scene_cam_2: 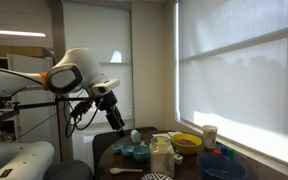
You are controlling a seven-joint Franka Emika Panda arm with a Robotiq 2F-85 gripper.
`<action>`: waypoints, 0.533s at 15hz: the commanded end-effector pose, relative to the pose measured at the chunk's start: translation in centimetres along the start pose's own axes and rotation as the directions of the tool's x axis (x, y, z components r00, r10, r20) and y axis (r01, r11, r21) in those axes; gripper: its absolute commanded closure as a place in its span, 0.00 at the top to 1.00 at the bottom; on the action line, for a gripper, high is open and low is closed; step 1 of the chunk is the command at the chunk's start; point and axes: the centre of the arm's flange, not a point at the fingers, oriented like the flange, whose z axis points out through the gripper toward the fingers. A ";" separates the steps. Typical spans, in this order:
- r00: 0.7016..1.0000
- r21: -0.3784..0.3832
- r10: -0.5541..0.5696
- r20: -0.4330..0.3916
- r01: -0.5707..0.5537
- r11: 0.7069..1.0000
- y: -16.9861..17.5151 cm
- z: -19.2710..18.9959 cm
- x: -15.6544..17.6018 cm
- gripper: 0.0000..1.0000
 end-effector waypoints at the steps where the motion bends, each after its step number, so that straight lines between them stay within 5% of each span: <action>1: 0.997 -0.002 0.035 -0.066 -0.035 0.999 -0.3 -2.0 0.2 1.00; 5: 0.976 0.073 0.138 -0.167 -0.127 0.989 -0.5 -3.3 0.5 1.00; 6: 0.992 0.032 0.066 -0.110 -0.063 0.997 -0.2 -2.6 0.5 1.00; 8: 0.985 0.052 0.101 -0.139 -0.095 0.994 -0.3 -3.1 0.7 1.00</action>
